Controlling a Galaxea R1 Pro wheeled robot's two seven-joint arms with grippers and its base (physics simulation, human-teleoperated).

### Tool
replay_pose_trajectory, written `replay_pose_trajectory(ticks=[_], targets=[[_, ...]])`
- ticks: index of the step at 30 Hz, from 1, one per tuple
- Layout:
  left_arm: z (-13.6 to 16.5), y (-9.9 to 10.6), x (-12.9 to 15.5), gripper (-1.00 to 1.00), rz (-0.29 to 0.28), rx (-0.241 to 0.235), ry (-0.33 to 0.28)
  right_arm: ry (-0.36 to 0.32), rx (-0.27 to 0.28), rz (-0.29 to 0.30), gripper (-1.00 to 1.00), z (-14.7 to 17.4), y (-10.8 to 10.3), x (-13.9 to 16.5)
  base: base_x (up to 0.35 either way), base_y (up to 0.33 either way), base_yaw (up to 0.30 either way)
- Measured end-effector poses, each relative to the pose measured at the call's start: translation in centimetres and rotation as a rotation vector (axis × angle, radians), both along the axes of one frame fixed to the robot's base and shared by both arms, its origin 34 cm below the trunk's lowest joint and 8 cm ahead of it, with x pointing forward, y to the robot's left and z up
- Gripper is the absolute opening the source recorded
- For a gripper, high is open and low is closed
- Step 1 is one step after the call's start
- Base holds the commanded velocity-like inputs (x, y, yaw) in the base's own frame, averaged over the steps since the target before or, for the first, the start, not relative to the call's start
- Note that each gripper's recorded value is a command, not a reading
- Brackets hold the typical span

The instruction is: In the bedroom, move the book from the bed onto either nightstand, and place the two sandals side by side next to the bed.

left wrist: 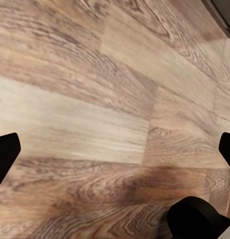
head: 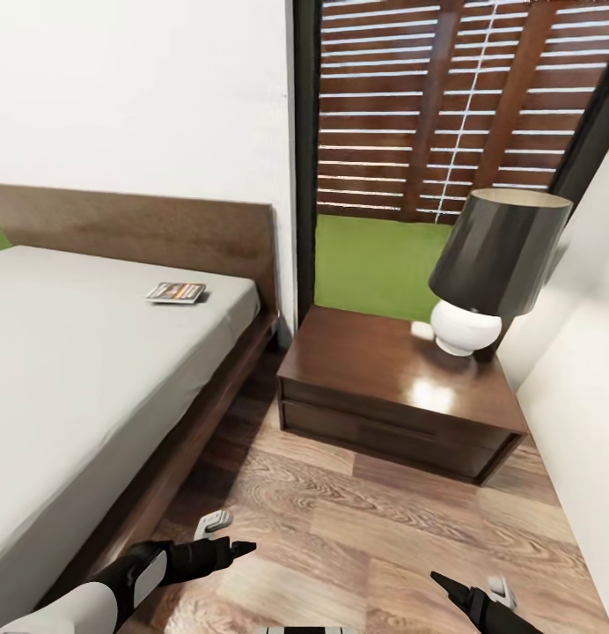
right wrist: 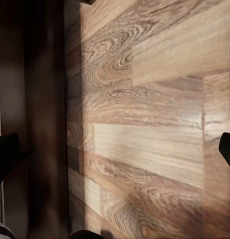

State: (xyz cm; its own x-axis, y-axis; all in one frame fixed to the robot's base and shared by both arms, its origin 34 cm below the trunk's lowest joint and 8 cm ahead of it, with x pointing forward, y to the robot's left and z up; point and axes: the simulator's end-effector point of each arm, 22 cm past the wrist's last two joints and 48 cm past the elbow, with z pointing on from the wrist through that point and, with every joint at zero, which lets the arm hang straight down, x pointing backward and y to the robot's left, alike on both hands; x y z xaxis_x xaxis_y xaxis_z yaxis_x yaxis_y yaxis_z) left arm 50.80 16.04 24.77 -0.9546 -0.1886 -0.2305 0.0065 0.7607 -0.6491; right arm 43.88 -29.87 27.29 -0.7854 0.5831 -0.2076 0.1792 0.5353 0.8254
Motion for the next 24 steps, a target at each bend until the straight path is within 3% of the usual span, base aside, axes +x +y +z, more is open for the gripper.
replay_pose_trajectory(ticks=[12,24], targets=[[0.02,0.0,0.02,1.0,0.001,-0.001,-0.001,0.0,0.0,0.0,1.0,0.0,0.0,0.0,0.072,0.062,-0.198],[0.03,0.01,0.04,1.0,0.001,-0.001,-0.002,0.0,0.0,0.001,1.0,0.0,0.06,0.0,0.115,0.032,-0.033]])
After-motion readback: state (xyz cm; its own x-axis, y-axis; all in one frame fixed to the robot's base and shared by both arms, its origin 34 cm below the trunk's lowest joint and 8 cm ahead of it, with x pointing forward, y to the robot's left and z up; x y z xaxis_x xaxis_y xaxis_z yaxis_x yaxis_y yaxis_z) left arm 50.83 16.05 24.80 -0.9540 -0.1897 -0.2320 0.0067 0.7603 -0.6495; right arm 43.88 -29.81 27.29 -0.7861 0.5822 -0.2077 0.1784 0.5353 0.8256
